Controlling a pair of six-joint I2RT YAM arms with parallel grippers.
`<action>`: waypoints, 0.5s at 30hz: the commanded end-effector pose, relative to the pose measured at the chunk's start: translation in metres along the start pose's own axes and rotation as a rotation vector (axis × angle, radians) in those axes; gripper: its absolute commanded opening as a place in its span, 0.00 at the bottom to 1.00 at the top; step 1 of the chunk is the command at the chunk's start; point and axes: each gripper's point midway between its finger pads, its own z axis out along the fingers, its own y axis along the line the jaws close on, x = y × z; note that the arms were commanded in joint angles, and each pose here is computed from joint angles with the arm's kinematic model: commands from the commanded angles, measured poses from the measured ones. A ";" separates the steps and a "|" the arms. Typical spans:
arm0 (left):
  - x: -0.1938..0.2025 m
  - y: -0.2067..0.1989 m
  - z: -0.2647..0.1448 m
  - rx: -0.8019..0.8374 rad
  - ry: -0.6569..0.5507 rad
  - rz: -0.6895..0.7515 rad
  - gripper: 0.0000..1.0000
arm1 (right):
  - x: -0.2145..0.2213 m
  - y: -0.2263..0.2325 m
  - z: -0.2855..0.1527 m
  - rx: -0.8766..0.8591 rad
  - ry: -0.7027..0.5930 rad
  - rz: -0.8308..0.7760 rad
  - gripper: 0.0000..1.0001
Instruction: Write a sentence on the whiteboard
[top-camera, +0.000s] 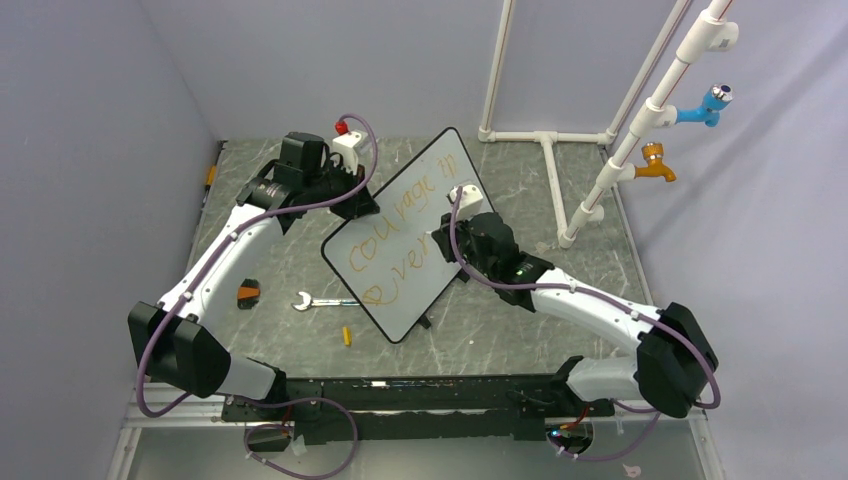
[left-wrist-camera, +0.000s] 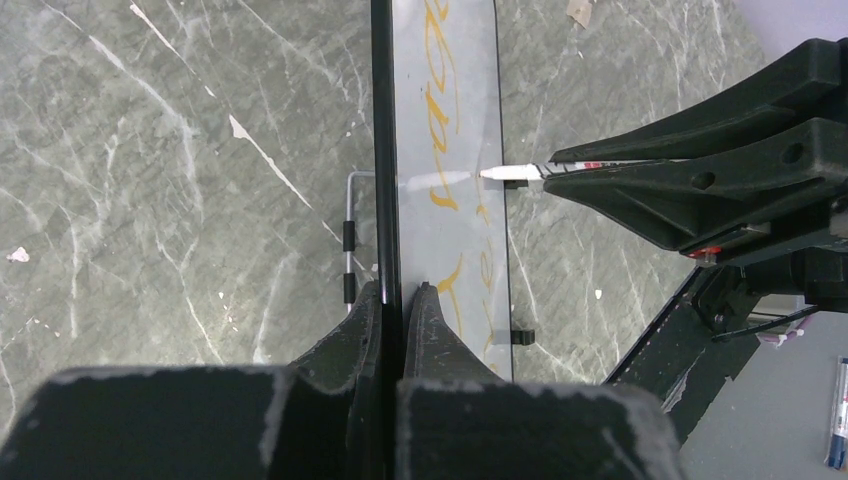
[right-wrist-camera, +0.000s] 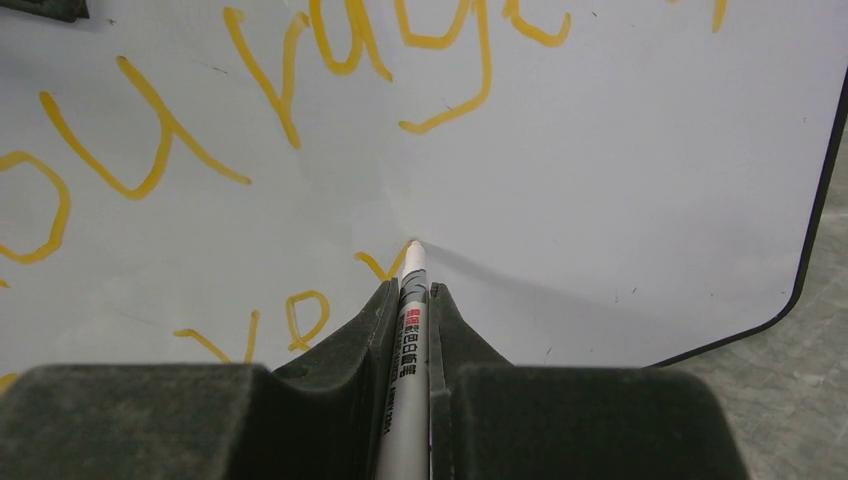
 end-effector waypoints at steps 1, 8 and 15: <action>0.003 0.025 -0.006 -0.127 0.008 0.128 0.00 | -0.045 -0.003 -0.016 0.012 -0.121 0.022 0.00; 0.003 0.025 -0.006 -0.128 0.009 0.128 0.00 | -0.047 -0.012 -0.018 0.030 -0.134 0.040 0.00; 0.003 0.026 -0.006 -0.131 0.008 0.129 0.00 | -0.041 -0.012 -0.009 0.014 -0.120 0.051 0.00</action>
